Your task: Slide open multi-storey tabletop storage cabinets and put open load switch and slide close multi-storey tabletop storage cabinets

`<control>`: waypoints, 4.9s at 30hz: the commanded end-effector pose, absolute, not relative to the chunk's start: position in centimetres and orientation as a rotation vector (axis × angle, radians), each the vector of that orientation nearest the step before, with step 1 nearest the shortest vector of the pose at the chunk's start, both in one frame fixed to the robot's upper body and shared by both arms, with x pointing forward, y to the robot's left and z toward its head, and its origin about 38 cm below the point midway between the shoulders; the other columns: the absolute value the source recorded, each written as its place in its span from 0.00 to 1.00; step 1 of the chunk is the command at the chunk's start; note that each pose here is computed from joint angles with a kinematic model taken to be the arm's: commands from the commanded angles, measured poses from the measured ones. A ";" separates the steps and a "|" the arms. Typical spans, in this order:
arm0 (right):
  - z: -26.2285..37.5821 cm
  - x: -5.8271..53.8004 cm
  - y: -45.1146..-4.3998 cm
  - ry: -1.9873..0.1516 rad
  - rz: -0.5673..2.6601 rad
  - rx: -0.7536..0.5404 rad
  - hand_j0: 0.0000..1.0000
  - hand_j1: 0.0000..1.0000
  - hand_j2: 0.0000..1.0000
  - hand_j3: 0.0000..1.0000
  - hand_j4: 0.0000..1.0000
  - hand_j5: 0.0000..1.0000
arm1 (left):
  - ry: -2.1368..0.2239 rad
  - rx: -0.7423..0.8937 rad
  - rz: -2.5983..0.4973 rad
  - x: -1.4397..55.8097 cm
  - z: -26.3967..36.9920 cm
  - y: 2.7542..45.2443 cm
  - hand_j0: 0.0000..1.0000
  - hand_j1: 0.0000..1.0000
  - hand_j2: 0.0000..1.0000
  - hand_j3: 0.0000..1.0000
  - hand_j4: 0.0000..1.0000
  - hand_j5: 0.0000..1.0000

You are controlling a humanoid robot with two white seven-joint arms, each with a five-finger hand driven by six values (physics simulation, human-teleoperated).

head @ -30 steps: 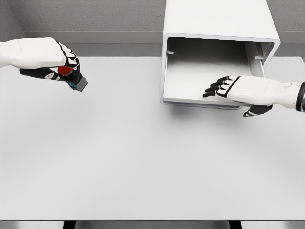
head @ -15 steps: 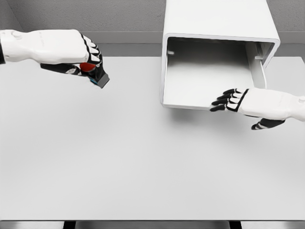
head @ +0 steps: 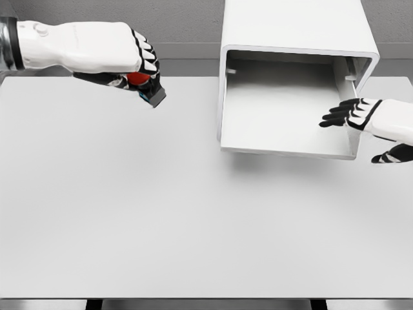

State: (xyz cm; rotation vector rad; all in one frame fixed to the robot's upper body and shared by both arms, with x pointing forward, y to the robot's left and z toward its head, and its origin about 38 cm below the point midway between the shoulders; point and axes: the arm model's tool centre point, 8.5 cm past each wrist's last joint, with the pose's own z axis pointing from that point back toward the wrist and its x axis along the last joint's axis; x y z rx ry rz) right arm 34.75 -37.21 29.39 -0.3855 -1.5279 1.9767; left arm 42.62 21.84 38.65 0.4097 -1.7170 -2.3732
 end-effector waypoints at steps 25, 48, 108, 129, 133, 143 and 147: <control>24.4 25.2 -47.3 -1.291 1.658 -0.336 0.58 0.58 0.58 0.58 0.58 0.58 | -1.717 0.355 -2.859 42.3 37.8 -0.5 0.49 0.49 0.49 0.49 0.49 0.49; 22.2 29.4 -41.4 -1.297 1.872 -0.217 0.63 0.63 0.63 0.63 0.63 0.63 | -1.597 0.460 -2.964 42.8 35.9 -2.8 0.96 0.96 0.96 0.96 0.96 0.96; 22.5 31.6 -40.2 -1.357 1.867 -0.219 0.72 0.72 0.72 0.72 0.72 0.72 | -1.669 0.374 -2.351 41.0 37.0 24.2 1.00 1.00 1.00 1.00 1.00 1.00; 24.1 33.6 -35.6 -1.448 1.985 -0.171 0.72 0.72 0.72 0.72 0.72 0.72 | -1.657 0.390 -2.360 41.1 36.9 24.3 1.00 1.00 1.00 1.00 1.00 1.00; 24.3 34.0 -35.8 -1.459 1.969 -0.183 0.72 0.72 0.72 0.72 0.72 0.72 | -1.662 0.383 -2.365 41.2 36.7 23.9 1.00 1.00 1.00 1.00 1.00 1.00; 23.9 36.0 -35.9 -1.466 1.939 -0.193 0.72 0.72 0.72 0.72 0.72 0.72 | -1.625 0.357 -2.390 41.2 35.3 23.6 1.00 1.00 1.00 1.00 1.00 1.00; 24.2 36.7 -34.9 -1.488 1.952 -0.185 0.72 0.72 0.72 0.72 0.72 0.72 | -1.618 0.317 -2.408 41.2 34.4 22.8 1.00 1.00 1.00 1.00 1.00 1.00</control>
